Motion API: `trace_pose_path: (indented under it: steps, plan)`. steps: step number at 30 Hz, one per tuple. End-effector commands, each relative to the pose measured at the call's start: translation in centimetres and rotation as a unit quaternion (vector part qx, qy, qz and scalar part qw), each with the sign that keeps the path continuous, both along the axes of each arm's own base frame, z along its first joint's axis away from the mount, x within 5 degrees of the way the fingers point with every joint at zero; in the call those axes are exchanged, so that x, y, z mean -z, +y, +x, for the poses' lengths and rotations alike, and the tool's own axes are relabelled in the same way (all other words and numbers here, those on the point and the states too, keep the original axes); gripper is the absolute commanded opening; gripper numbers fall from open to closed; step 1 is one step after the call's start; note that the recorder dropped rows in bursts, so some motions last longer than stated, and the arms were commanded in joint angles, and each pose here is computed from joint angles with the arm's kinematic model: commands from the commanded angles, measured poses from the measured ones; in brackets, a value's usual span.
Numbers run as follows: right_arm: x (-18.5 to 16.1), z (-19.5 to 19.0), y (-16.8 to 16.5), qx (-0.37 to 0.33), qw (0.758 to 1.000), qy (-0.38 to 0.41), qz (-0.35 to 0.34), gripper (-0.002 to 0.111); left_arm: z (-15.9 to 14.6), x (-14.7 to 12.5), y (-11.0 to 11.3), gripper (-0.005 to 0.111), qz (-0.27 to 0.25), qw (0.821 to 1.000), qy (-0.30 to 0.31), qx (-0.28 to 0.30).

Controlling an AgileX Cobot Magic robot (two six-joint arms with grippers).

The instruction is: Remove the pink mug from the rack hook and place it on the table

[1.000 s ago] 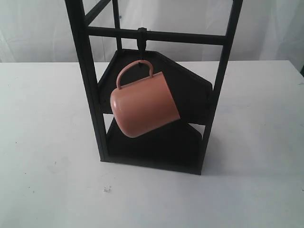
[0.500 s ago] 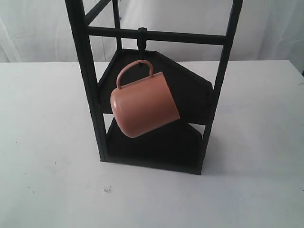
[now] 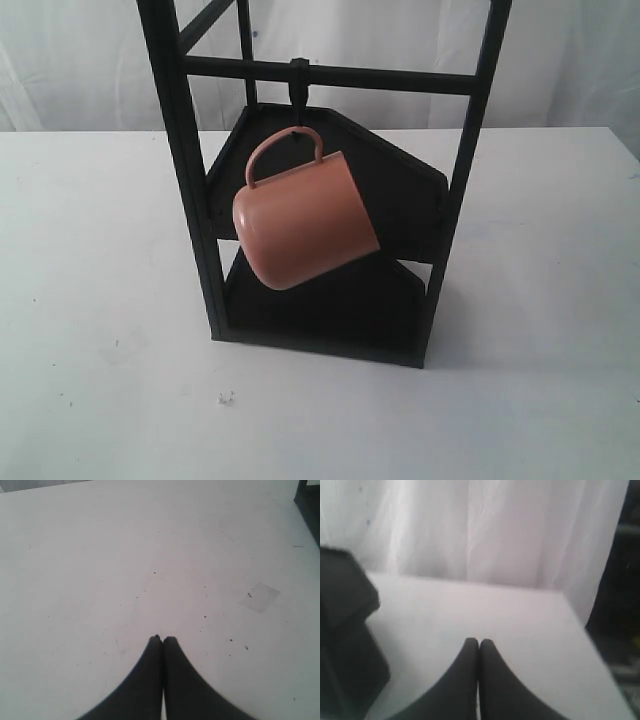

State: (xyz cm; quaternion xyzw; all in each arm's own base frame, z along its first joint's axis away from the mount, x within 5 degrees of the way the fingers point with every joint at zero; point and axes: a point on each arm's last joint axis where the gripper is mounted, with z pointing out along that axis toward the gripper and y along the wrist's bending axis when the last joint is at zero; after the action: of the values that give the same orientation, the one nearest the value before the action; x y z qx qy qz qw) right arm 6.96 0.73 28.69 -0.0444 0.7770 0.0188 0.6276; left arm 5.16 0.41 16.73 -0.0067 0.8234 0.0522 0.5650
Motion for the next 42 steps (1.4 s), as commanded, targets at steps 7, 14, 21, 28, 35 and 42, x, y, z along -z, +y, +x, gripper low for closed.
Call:
trace_pose_path:
  steps: [7,14,21,28,35,42]
  plan:
    - [0.1,4.4,6.6,-0.361,0.885,0.292,0.015,0.0,0.0,0.1,0.0,0.0,-0.004,1.0,-0.001,0.0]
    - [-2.0,5.3,9.6,-0.504,0.837,0.192,0.089,0.0,0.0,0.1,0.0,0.0,-0.004,1.0,-0.001,0.0]
    - [-2.3,4.3,10.5,-0.569,0.805,0.159,0.057,0.006,0.0,0.1,0.0,0.0,-0.004,1.0,-0.001,0.0]
    - [-2.4,5.5,10.6,-0.537,0.839,0.091,-0.002,0.032,0.0,0.1,0.0,0.0,-0.004,1.0,-0.001,0.0]
    - [-3.1,7.5,10.5,-0.469,0.883,0.031,0.02,0.065,0.0,0.1,0.0,0.0,-0.004,1.0,-0.001,0.0]
    - [-2.1,8.8,11.6,-0.51,0.859,0.025,0.034,0.065,0.0,0.1,0.0,0.0,-0.004,1.0,-0.001,0.0]
